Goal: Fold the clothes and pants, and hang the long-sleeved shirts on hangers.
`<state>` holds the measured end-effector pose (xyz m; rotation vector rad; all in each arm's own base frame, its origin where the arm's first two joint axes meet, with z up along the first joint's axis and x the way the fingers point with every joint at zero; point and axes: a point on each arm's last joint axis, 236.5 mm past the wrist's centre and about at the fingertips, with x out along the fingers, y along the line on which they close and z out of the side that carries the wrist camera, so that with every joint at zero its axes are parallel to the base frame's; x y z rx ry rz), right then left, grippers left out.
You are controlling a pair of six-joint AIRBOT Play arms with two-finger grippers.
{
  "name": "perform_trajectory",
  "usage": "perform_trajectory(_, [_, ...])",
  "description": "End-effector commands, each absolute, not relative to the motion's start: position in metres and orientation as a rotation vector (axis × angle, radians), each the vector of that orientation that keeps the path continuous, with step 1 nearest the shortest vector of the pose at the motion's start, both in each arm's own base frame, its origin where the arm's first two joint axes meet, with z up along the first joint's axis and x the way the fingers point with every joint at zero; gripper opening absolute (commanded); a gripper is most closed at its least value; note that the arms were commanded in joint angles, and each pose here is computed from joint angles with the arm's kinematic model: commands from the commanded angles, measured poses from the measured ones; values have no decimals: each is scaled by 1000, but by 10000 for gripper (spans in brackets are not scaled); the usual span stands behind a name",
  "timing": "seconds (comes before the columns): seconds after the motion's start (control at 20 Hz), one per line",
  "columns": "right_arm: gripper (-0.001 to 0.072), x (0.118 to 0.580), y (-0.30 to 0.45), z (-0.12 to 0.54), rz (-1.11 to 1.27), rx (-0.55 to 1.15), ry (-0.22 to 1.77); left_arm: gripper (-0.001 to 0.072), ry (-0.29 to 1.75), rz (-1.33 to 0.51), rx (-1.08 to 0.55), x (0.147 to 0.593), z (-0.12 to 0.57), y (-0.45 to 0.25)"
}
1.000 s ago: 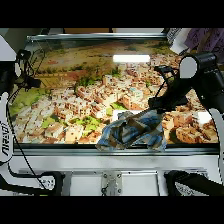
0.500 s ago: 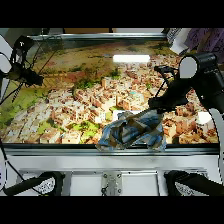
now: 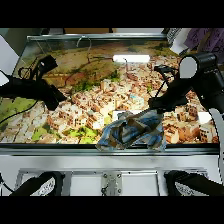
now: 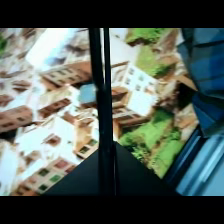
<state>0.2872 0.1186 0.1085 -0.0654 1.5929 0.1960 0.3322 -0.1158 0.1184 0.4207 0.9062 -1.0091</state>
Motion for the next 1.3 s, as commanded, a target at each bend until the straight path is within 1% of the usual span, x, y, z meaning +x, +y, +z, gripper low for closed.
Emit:
perform_trajectory(0.0, [19,287,119,108,196,-65,1594,15,988,-1304,323,284,108,-141])
perform_trajectory(0.1, [19,287,119,108,196,-65,1594,14,1073,-1272,362,288,87,-126])
perform_trajectory(0.15, [19,287,119,108,196,-65,1594,13,1083,-1286,372,287,82,-124])
perform_trajectory(0.2, [20,287,119,108,196,-65,1594,13,1053,-1339,403,284,82,-125])
perform_trajectory(0.3, [19,287,119,108,201,-71,1593,13,915,-1437,473,283,91,-131])
perform_trajectory(0.35, [19,287,118,108,219,-88,1591,13,856,-1451,465,286,99,-133])
perform_trajectory(0.45, [19,287,118,108,218,-87,1591,13,812,-1437,437,287,111,-128])
perform_trajectory(0.6, [19,290,119,108,219,-85,1581,13,840,-1421,411,280,115,-111])
perform_trajectory(0.75, [19,290,119,108,221,-84,1580,13,883,-1375,349,280,116,-100])
perform_trajectory(0.9, [19,291,117,110,224,-88,1575,12,879,-1398,354,271,117,-100])
perform_trajectory(1.0, [19,295,115,116,212,-70,1558,12,853,-1435,381,256,111,-103])
perform_trajectory(1.15, [18,302,108,124,180,-29,1532,12,857,-1471,369,228,97,-110])
perform_trajectory(1.25, [19,305,105,128,172,-18,1520,12,851,-1466,368,216,88,-113])
